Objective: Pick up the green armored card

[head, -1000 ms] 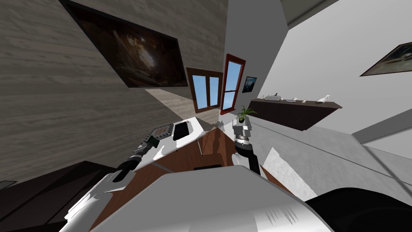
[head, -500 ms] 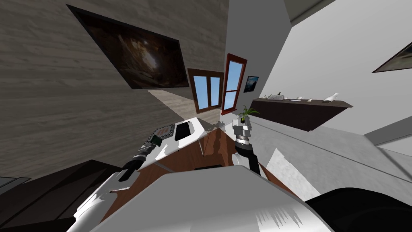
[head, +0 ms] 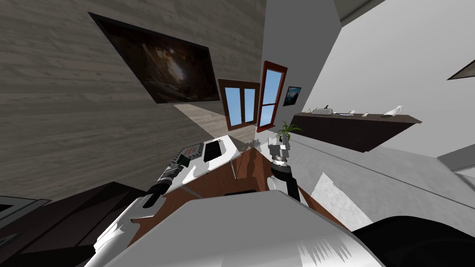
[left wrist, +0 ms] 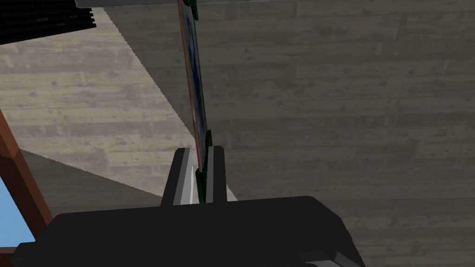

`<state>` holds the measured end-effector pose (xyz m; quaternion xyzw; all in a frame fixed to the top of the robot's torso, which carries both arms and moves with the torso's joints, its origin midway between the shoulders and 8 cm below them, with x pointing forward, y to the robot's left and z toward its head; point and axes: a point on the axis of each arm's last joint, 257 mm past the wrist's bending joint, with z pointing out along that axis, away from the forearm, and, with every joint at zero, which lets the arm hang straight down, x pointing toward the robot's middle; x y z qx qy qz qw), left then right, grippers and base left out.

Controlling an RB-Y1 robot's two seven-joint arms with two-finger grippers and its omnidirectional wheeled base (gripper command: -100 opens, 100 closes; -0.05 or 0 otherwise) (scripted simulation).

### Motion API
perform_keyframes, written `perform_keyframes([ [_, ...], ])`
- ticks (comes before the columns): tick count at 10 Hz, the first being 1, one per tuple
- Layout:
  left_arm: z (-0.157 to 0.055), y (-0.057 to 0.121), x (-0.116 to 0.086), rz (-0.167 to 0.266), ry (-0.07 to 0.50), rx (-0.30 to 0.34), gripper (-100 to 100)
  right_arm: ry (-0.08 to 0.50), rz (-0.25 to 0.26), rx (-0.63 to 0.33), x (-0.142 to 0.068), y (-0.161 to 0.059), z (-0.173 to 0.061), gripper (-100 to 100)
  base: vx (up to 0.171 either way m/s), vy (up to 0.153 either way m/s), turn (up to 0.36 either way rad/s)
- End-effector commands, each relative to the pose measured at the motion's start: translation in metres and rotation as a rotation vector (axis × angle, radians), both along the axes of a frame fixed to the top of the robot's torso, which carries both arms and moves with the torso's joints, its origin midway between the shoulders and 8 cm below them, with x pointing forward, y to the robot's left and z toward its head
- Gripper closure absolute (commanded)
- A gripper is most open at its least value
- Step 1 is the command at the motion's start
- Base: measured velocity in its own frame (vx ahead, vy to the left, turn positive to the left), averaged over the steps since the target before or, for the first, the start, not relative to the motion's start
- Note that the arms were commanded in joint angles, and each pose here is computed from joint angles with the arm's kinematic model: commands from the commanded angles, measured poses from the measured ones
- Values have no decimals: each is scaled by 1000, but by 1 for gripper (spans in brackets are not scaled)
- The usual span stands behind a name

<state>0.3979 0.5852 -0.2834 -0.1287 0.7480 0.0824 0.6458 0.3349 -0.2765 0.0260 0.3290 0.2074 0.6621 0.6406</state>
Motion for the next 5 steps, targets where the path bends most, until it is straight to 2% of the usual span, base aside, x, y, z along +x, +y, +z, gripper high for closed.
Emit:
perform_keyframes([
  [1,-24,-15,-15,15,48,-16,100,0,0,0,0,0,0,0,38,58,130],
  [3,5,-30,1,-25,-9,1,100,0,0,0,0,0,0,0,23,56,50],
  [4,-23,-42,-16,1,46,-19,100,0,0,0,0,0,0,0,29,88,107],
  [5,-7,-50,-8,-19,14,-10,100,0,0,0,0,0,0,0,30,82,86],
])
